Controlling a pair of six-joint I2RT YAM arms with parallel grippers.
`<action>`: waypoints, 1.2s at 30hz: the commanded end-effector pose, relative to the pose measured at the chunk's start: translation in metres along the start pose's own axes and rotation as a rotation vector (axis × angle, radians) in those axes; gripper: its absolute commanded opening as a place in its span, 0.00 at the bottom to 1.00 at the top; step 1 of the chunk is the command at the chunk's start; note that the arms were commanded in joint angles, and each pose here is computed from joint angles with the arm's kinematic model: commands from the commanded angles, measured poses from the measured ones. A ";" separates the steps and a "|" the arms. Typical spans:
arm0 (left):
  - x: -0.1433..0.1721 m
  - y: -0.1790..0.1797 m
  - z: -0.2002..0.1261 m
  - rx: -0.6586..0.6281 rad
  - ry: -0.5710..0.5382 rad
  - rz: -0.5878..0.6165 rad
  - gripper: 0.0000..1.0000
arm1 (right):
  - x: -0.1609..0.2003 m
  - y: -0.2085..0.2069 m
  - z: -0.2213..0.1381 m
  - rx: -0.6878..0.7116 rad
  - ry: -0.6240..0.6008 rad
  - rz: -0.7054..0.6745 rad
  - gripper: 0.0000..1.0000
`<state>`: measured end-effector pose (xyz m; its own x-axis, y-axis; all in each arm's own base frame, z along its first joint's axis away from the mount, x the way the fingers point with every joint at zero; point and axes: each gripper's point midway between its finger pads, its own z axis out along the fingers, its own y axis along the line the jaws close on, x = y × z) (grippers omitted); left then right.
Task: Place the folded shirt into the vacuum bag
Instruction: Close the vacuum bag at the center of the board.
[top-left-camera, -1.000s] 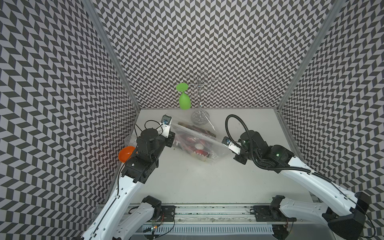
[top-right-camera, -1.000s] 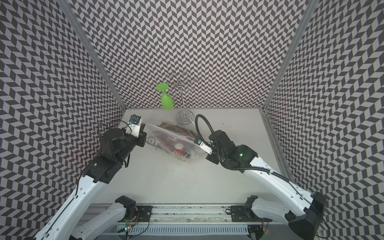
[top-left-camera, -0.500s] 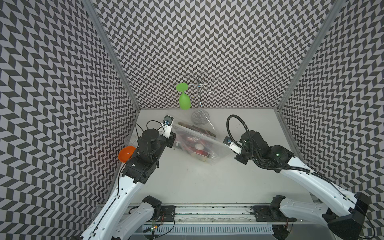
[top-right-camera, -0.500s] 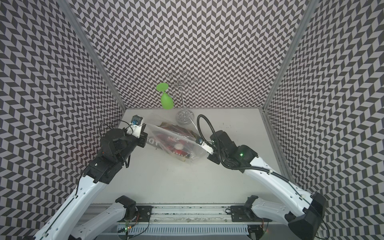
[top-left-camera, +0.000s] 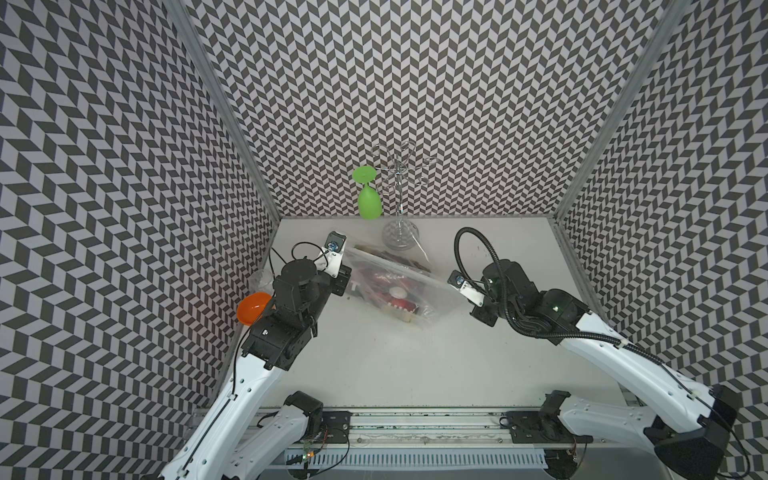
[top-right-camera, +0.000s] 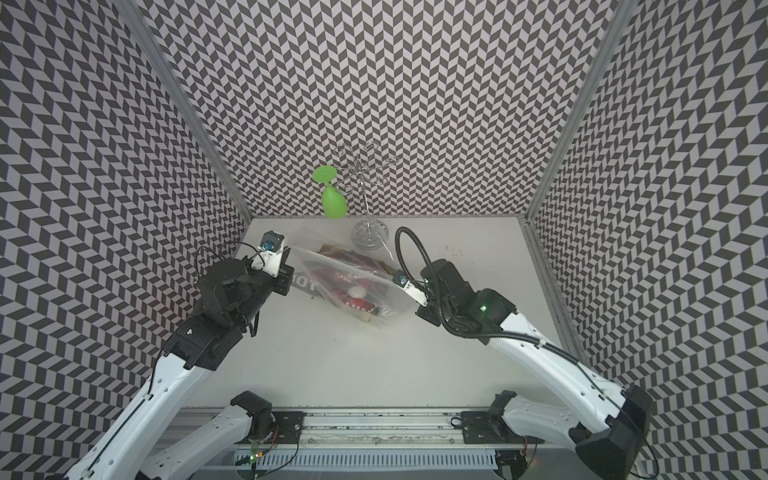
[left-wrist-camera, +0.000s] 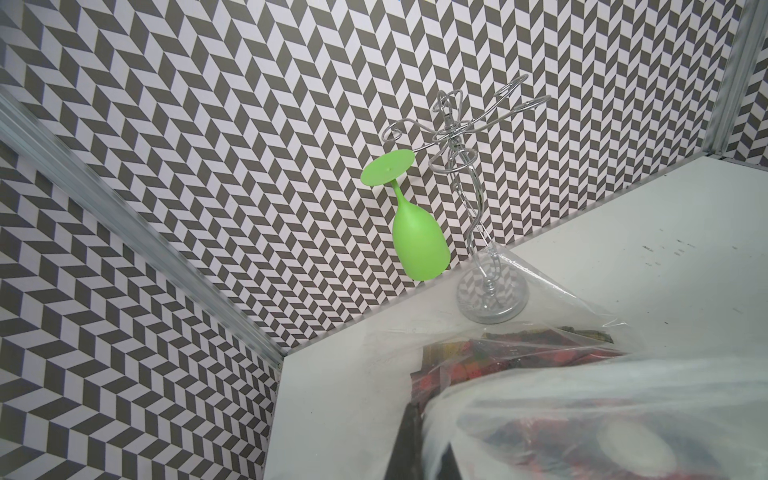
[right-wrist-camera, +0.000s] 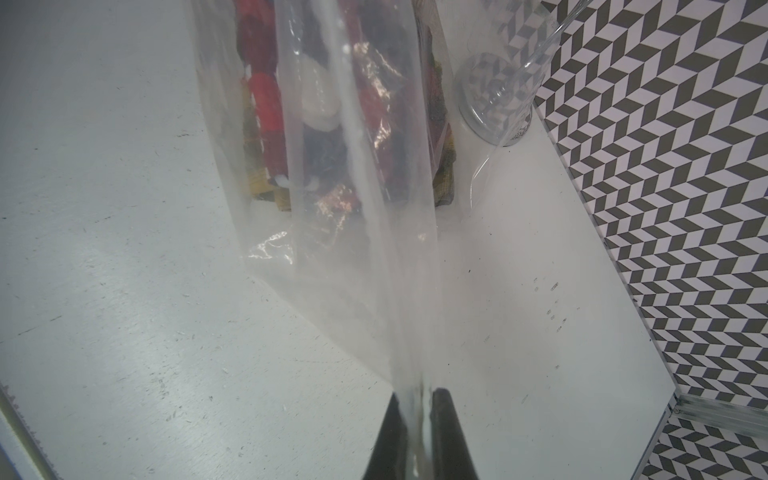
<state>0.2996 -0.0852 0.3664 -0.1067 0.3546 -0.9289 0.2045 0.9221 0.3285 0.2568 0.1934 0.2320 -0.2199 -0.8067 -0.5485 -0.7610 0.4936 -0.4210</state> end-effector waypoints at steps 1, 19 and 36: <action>-0.058 0.099 -0.050 -0.443 -0.210 -0.156 0.00 | 0.103 0.002 -0.010 0.007 0.434 -0.064 0.00; -0.061 0.101 -0.051 -0.447 -0.207 -0.151 0.00 | 0.107 0.000 -0.008 0.021 0.451 -0.073 0.00; -0.064 0.097 -0.048 -0.424 -0.214 -0.148 0.00 | 0.081 -0.012 -0.007 0.055 0.402 -0.075 0.32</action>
<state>0.2956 -0.0274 0.4125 -0.0465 0.2939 -0.9547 -0.1163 0.9477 0.2974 0.2406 0.1195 0.1837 -0.3988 -0.8976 -0.1880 -0.7689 0.4390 -0.4648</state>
